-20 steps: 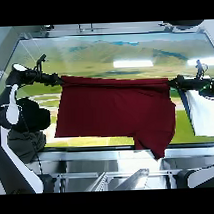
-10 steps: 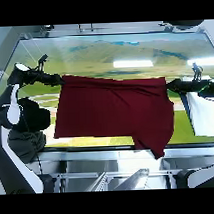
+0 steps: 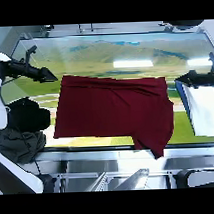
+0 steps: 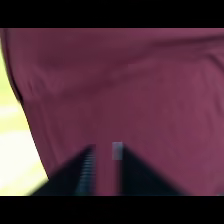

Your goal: Fold the shirts.

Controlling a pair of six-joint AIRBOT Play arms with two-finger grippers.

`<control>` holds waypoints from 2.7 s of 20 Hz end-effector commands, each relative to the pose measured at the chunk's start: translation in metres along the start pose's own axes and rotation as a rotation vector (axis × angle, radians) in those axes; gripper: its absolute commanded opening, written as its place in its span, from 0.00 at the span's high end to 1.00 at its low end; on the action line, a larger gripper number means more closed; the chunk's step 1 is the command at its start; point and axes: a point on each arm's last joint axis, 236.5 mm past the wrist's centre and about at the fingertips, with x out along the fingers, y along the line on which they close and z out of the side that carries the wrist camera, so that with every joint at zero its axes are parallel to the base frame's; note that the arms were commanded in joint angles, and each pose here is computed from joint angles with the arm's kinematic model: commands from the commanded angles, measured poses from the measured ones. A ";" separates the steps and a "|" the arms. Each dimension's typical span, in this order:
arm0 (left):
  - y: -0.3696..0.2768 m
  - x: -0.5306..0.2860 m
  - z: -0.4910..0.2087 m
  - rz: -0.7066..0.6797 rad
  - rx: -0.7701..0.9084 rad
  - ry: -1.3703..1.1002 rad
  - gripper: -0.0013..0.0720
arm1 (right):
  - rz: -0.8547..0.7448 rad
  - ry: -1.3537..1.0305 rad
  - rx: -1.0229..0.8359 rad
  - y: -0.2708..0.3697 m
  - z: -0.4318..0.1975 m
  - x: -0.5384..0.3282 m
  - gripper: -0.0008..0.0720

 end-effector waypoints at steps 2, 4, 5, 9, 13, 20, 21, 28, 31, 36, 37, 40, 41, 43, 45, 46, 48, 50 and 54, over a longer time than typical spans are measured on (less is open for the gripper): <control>-0.023 -0.028 -0.046 -0.062 -0.144 0.127 0.99 | 0.079 0.116 0.025 0.051 -0.036 -0.028 0.97; -0.032 -0.019 -0.079 -0.081 -0.198 0.158 0.99 | 0.050 0.170 0.033 0.056 -0.072 -0.037 0.97; -0.031 -0.013 -0.103 -0.060 -0.232 0.178 0.99 | 0.020 0.191 0.048 0.056 -0.093 -0.042 0.97; -0.004 0.004 -0.212 0.146 -0.349 0.346 0.59 | -0.022 0.161 0.041 0.081 -0.149 -0.056 0.96; 0.010 0.023 -0.257 0.199 -0.399 0.387 0.51 | -0.048 0.113 0.010 0.094 -0.172 -0.063 0.96; 0.030 0.038 -0.252 0.252 -0.380 0.316 0.50 | -0.043 0.114 0.012 0.104 -0.187 -0.067 0.96; 0.018 0.047 -0.246 0.185 -0.365 0.305 0.47 | -0.042 0.115 0.014 0.103 -0.187 -0.067 0.96; -0.036 0.081 -0.280 -0.145 -0.394 0.517 0.97 | -0.233 0.126 0.169 0.049 -0.197 -0.091 0.96; -0.025 0.072 -0.276 -0.141 -0.431 0.470 0.97 | -0.365 0.081 0.323 0.008 -0.204 -0.112 0.91; -0.008 0.055 -0.257 -0.118 -0.472 0.337 0.97 | -0.400 0.169 0.529 -0.034 -0.270 -0.081 0.40; -0.011 0.055 -0.250 -0.143 -0.488 0.306 0.97 | -0.388 0.192 0.562 -0.037 -0.282 -0.073 0.40; -0.015 0.056 -0.243 -0.170 -0.483 0.281 0.97 | -0.339 0.293 0.599 -0.031 -0.312 -0.051 0.40; -0.016 0.056 -0.242 -0.170 -0.483 0.280 0.97 | -0.314 0.326 0.607 -0.026 -0.319 -0.043 0.40; -0.015 0.056 -0.243 -0.170 -0.483 0.280 0.97 | -0.274 0.381 0.596 -0.015 -0.329 -0.027 0.40; -0.015 0.056 -0.243 -0.170 -0.483 0.281 0.97 | -0.285 0.389 0.562 -0.015 -0.330 -0.012 0.40; -0.015 0.056 -0.243 -0.170 -0.483 0.281 0.97 | -0.293 0.391 0.543 -0.015 -0.330 -0.005 0.40; -0.018 0.055 -0.244 -0.178 -0.483 0.289 0.97 | -0.277 0.406 0.533 -0.008 -0.332 0.005 0.40; -0.020 0.054 -0.245 -0.187 -0.484 0.297 0.97 | -0.222 0.425 0.507 0.006 -0.333 0.008 0.74; -0.027 0.051 -0.249 -0.212 -0.484 0.320 0.97 | -0.134 0.494 0.475 0.030 -0.330 0.002 0.96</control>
